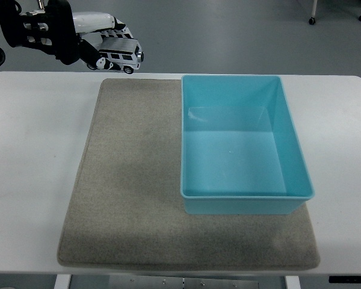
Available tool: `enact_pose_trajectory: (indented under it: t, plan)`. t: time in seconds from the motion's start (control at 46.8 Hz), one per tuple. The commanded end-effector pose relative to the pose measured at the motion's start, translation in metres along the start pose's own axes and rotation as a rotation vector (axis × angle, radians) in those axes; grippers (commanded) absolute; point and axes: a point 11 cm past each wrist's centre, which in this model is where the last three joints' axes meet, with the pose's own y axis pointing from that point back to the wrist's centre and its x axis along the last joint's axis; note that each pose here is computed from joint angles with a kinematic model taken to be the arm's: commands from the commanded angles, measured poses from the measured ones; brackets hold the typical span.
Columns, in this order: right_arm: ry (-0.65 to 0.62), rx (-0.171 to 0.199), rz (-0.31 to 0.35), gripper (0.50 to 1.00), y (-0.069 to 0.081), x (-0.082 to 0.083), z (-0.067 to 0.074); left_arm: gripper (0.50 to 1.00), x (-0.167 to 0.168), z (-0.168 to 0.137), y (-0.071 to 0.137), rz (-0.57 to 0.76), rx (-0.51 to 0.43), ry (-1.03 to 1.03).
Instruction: Left hand put the white car in the blue box
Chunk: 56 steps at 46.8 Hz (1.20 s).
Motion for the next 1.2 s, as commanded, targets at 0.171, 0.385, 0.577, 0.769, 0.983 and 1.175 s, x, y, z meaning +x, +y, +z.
enact_pose_trajectory:
  t: [0.171, 0.385, 0.577, 0.769, 0.983, 1.175]
  plan:
    - [0.0, 0.0, 0.0, 0.936, 0.0, 0.0, 0.0, 0.5, 0.006, 0.069, -0.026, -0.03, -0.186, -0.01]
    - [0.001, 0.0, 0.0, 0.936, 0.0, 0.0, 0.0, 0.5, -0.026, 0.115, -0.069, -0.089, -0.285, 0.006]
    - [0.0, 0.0, 0.0, 0.936, 0.0, 0.0, 0.0, 0.5, -0.068, 0.138, -0.101, -0.168, -0.269, -0.039]
    - [0.0, 0.0, 0.0, 0.936, 0.0, 0.0, 0.0, 0.5, -0.079, 0.159, -0.112, -0.157, -0.308, -0.042]
    - [0.0, 0.0, 0.0, 0.936, 0.0, 0.0, 0.0, 0.589, -0.097, 0.159, -0.114, -0.178, -0.317, -0.003]
    - [0.0, 0.0, 0.0, 0.936, 0.0, 0.0, 0.0, 0.953, -0.103, 0.162, -0.118, -0.136, -0.328, 0.038]
